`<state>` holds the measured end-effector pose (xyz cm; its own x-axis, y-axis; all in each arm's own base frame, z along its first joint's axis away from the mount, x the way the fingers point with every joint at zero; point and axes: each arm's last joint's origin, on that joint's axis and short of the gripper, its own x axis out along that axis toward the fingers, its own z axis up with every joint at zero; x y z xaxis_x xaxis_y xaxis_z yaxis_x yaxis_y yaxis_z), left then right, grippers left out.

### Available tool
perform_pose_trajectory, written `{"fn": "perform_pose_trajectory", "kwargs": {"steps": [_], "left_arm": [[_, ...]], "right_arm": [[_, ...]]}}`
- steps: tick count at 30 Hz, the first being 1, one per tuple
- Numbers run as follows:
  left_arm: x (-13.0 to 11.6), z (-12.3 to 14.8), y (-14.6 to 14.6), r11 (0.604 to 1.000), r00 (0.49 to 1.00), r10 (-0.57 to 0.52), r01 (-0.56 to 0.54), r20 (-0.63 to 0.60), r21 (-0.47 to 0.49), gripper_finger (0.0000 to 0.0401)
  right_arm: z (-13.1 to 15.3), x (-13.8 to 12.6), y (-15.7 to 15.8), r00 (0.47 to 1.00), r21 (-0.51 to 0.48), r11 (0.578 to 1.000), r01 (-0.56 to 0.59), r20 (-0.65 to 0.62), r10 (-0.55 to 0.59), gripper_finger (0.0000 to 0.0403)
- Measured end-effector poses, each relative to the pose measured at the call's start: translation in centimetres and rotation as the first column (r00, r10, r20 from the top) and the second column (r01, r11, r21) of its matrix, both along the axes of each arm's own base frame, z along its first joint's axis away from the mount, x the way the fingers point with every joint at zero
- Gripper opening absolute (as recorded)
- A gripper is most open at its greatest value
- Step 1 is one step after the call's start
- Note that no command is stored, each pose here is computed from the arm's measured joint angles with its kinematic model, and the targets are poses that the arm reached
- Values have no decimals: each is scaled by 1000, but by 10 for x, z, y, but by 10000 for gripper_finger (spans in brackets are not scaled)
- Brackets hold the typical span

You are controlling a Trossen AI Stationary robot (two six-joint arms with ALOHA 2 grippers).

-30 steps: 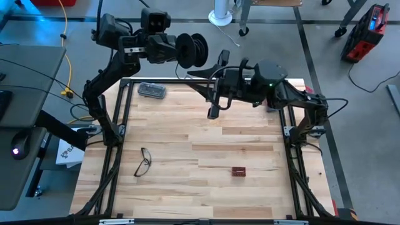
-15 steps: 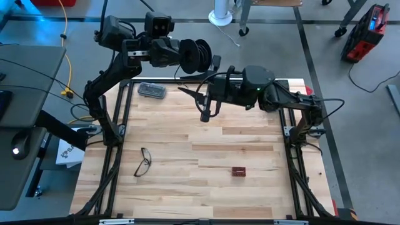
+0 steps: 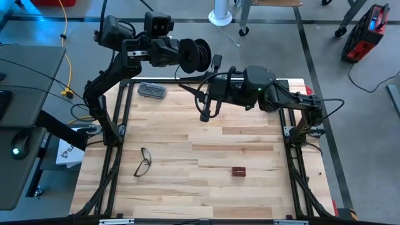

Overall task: Coil cords
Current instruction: Coil the black wire into the spool

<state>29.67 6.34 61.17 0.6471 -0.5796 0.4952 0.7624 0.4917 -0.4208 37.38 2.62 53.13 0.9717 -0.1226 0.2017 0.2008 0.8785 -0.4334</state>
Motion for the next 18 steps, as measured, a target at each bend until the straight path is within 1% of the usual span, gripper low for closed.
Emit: {"fn": "perform_pose_trajectory", "kwargs": {"steps": [3,7,11,14,16,18], "left_arm": [[0,0,0,1000,1000,0,0,3,1,3],[0,0,0,1000,1000,1,-1,3,1,3],[0,0,0,1000,1000,5,-5,5,-2,3],[0,0,0,1000,1000,14,-14,10,-5,3],[0,0,0,1000,1000,21,-21,13,-8,3],[0,0,1,999,998,46,-46,35,13,3]], "right_arm": [[0,0,0,1000,-3,1000,0,1,0,48],[0,0,0,1000,29,1000,-7,3,7,18],[0,0,0,1000,27,1000,-8,0,8,15],[-2,0,1,999,3,1000,-25,-21,25,12],[-3,0,3,999,17,999,-34,-27,35,4],[-2,0,5,999,29,999,-42,-24,43,3]]}}
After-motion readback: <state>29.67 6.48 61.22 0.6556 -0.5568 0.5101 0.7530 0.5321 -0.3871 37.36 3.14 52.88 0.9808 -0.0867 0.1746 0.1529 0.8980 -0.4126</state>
